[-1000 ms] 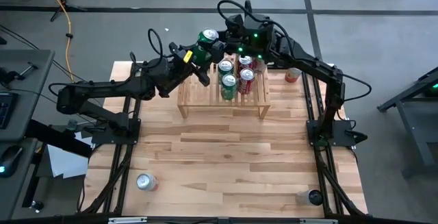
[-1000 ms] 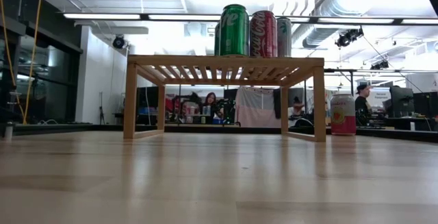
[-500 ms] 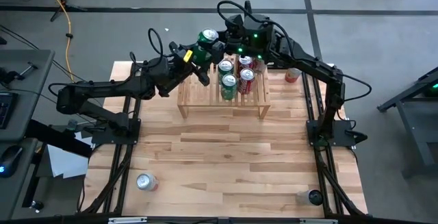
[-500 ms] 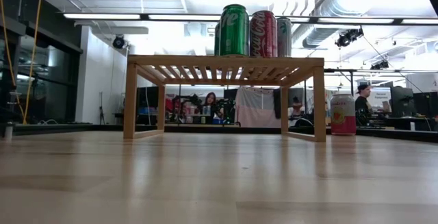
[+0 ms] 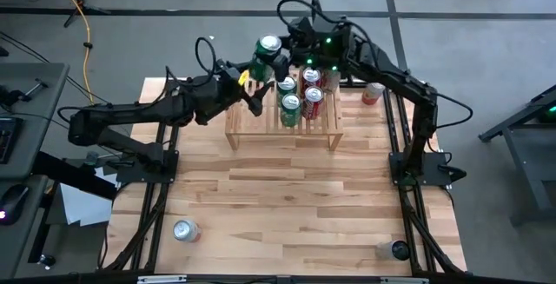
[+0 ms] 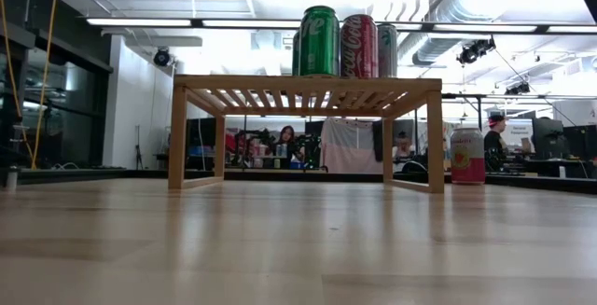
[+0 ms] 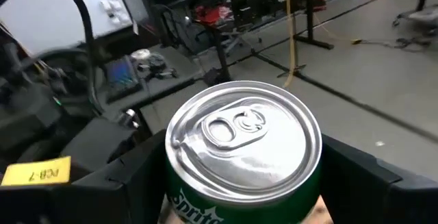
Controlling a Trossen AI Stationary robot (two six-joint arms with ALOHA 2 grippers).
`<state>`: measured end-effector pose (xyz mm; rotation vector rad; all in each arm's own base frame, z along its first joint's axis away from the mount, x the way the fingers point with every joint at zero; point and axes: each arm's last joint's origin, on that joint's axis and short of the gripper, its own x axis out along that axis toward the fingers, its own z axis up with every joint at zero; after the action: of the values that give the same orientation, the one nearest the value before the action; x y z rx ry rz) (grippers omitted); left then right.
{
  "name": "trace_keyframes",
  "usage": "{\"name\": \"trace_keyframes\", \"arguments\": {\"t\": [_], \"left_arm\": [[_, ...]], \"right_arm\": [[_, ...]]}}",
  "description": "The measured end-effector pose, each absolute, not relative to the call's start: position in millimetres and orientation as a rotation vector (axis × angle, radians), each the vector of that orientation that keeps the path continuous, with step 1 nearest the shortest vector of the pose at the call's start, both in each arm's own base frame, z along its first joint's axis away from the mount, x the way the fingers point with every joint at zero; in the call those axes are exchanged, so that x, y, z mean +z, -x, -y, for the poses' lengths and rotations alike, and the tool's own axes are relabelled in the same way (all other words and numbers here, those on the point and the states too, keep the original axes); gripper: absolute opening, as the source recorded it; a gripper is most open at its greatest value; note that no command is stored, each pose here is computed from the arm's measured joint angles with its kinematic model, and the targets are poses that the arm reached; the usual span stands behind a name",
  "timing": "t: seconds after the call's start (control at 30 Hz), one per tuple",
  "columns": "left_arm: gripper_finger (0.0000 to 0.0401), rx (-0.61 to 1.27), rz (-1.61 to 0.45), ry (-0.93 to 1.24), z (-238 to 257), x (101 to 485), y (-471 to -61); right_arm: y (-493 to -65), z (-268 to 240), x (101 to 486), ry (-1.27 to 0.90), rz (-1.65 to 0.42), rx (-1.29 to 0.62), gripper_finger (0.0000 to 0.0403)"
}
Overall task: Place canned beverage on shelf
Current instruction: Put the green soda can on the shelf aligned with the other green soda cans
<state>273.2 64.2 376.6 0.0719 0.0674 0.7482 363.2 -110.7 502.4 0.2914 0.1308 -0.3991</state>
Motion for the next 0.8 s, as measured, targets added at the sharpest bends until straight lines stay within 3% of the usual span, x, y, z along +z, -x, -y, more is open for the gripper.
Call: {"name": "trace_keyframes", "arguments": {"t": [0.17,0.33,0.57,0.8], "left_arm": [[0.0386,0.702,-0.106,0.036,-59,382,-250],[0.0387,0.599,0.008,0.119,-56,404,-222],[0.0388,0.502,0.116,0.19,-62,420,-199],[0.0388,0.513,0.142,0.227,-64,423,-193]], "right_arm": [[-346,111,515,-0.141,-0.169,-0.409,0.0291],[-334,106,513,-0.031,-0.262,-0.394,0.0291],[-339,108,509,0.0,-0.272,-0.41,0.0291],[-356,135,486,-0.096,-0.316,-0.596,0.0291]]}}
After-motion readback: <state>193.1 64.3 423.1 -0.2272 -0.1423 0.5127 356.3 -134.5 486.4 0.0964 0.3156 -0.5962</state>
